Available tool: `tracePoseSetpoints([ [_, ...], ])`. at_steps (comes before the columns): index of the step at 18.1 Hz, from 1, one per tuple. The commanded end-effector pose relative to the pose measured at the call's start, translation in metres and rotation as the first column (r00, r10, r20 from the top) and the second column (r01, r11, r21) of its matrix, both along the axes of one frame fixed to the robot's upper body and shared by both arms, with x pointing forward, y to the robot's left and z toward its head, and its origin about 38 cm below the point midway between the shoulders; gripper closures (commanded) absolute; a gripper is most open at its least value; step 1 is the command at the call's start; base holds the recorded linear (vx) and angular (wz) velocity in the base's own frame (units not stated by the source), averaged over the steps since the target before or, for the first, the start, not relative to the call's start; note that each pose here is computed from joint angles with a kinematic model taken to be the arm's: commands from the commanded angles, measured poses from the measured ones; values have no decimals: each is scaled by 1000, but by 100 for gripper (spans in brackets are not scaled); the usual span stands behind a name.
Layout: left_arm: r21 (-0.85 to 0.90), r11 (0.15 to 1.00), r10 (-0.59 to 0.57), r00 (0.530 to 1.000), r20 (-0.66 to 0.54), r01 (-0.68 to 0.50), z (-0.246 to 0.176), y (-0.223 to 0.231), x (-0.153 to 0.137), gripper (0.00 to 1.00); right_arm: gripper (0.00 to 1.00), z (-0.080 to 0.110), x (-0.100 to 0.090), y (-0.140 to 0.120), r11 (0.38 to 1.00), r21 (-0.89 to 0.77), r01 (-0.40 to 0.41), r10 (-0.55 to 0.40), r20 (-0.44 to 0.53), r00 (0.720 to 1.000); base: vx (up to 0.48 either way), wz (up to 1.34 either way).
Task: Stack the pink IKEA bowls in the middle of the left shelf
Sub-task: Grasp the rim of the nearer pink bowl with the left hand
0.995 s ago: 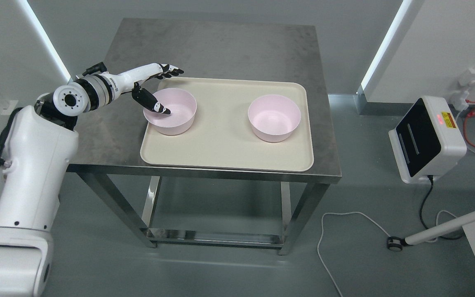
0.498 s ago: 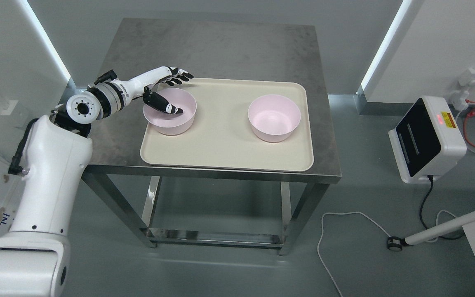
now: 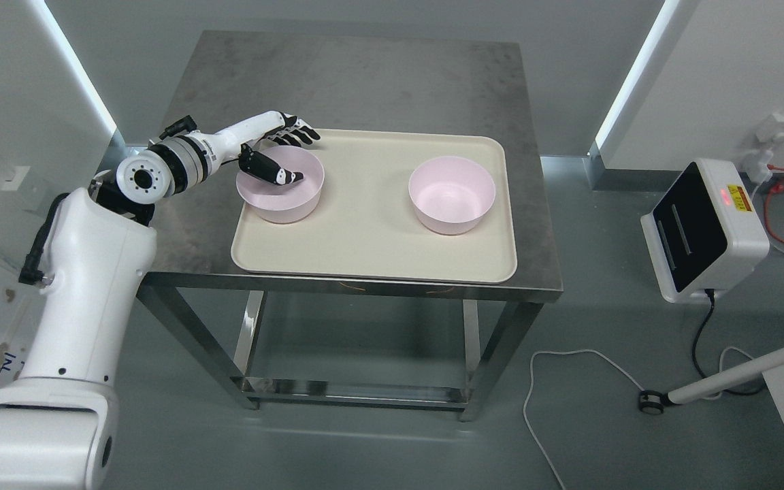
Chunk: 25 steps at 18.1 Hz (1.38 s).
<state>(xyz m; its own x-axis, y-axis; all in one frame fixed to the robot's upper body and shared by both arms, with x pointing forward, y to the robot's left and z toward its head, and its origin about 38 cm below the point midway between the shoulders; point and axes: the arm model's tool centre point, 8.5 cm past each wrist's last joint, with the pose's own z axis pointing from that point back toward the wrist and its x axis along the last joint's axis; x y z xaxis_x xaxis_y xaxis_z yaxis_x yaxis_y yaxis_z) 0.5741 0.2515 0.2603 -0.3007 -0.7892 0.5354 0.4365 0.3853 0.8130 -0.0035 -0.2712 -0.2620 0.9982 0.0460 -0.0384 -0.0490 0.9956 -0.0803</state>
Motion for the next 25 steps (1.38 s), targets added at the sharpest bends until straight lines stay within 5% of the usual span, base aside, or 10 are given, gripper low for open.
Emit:
tracePoseSetpoints([
  [1,25,999,26,999,-35,-25,-13,11,2,56,0,1,-7,-11,998,-18,59,-59,11,998,0,0],
  [12,-13,999,-51,997,49,52,-5,13,-2,98,0,1,-7,-11,998,-18,59,-59,11,998,0,0],
  [21,-24,995,-89,985,148,94,43,2,3,100,0,1,-7,-11,998,-18,59,-59,10,998,0,0],
  [25,-129,964,-203,960,194,230,80,-61,-5,100,0,1,-7,-11,998,-18,59,-59,11,998,0,0],
])
